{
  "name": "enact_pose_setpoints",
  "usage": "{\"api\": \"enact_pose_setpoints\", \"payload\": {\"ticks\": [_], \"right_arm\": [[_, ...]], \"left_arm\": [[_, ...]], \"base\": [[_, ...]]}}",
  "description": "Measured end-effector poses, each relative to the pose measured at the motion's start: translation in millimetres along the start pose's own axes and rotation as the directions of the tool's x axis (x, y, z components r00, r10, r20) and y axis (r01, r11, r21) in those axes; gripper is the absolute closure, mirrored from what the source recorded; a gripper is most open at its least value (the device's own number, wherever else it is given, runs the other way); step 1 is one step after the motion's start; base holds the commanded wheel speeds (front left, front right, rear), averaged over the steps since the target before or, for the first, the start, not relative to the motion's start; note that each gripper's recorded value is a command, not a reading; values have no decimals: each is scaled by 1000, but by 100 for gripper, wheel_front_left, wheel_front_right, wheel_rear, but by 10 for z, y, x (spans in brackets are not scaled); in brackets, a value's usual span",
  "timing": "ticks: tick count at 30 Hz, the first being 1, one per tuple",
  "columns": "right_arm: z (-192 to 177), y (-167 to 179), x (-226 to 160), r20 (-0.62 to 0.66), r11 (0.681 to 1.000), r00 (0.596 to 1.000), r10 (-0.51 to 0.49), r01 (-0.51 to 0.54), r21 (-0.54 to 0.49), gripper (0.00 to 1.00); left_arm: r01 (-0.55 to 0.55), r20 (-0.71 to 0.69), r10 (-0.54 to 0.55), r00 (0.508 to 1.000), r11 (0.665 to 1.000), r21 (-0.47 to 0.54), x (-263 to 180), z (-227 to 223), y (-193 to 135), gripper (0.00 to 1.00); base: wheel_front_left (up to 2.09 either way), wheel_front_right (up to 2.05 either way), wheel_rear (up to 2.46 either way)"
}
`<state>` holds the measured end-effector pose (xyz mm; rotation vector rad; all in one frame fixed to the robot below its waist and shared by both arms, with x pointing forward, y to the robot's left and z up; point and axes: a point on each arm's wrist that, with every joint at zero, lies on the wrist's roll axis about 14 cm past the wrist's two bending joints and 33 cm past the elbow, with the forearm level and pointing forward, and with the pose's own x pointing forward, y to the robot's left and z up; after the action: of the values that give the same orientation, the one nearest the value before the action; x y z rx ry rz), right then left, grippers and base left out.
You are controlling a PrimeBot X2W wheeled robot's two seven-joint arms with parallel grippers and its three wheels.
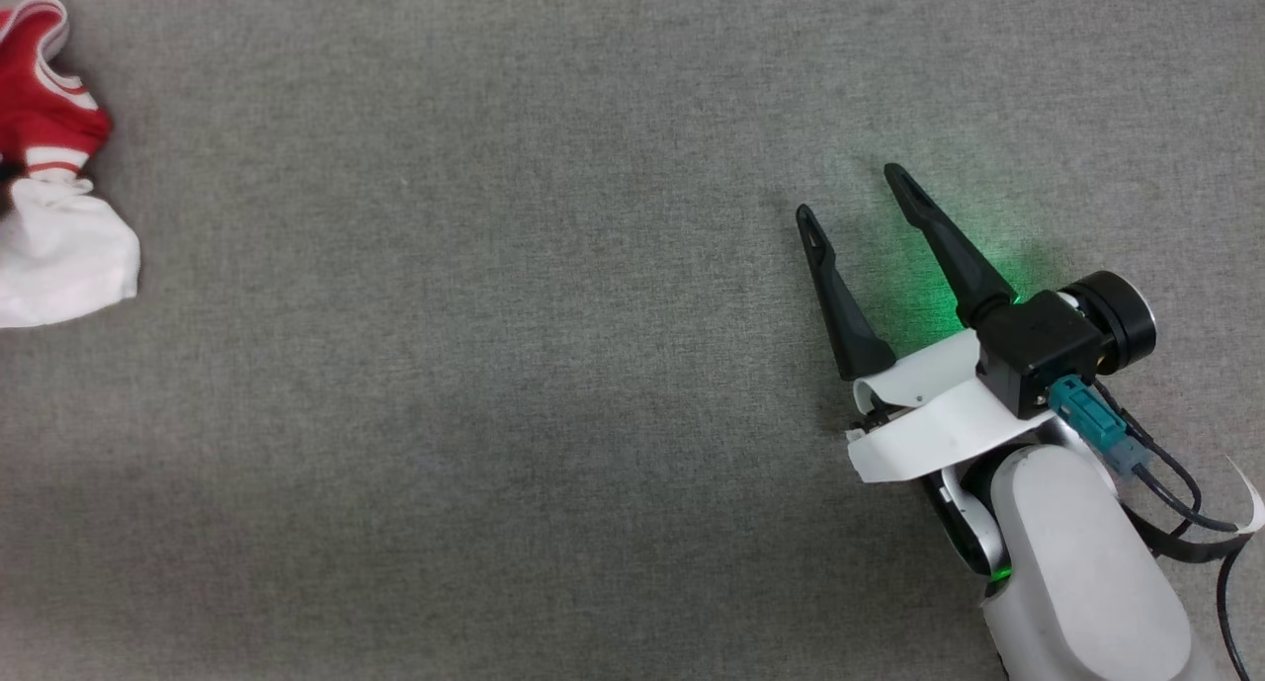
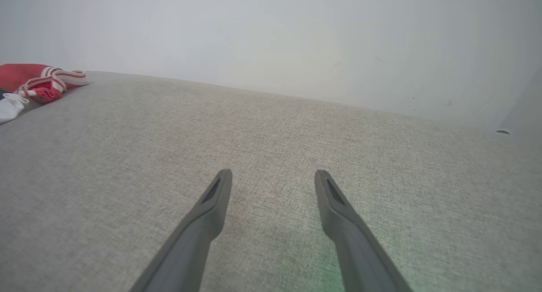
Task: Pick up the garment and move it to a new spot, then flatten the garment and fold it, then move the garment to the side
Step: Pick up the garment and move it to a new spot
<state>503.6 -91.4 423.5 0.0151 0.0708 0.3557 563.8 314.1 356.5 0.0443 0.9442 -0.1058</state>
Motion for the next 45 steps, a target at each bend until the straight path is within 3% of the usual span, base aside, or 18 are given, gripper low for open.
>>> {"api": "enact_pose_setpoints", "payload": {"ticks": [1,11,16,23,28,32,39,42,45], "right_arm": [[3,2,1,1,1000,1000,1,-1,0,0],[170,20,-74,36,1000,999,-12,11,15,0],[243,67,-187,42,999,999,-19,17,43,0],[506,125,-319,104,997,994,-28,20,75,0],[623,111,-439,132,994,990,-48,35,99,0],[650,2,-556,138,990,986,-90,73,121,0],[773,-370,-754,173,971,963,-207,180,157,0],[786,-520,-838,178,960,951,-253,224,170,0],[784,-672,-929,178,944,937,-302,268,189,0]], "left_arm": [[1,-1,-1,1000,1000,-4,1,4,-2,100],[28,170,-23,985,999,-30,-228,286,-140,100],[156,311,-153,938,988,15,-572,652,-596,100],[253,408,-307,860,950,180,-1268,1020,-1081,100],[338,358,-441,823,887,314,-1618,1029,-1572,100],[434,281,-554,784,812,389,-1770,1021,-2037,100],[607,142,-742,655,628,487,-1850,1026,-3043,100],[675,62,-795,603,550,492,-1777,948,-3450,100],[733,3,-830,558,495,467,-1660,875,-3776,100]], "base": [[0,0,0],[0,0,0],[0,0,0],[0,0,0],[0,0,0],[0,0,0],[0,0,0],[0,0,0],[0,0,0]]}}
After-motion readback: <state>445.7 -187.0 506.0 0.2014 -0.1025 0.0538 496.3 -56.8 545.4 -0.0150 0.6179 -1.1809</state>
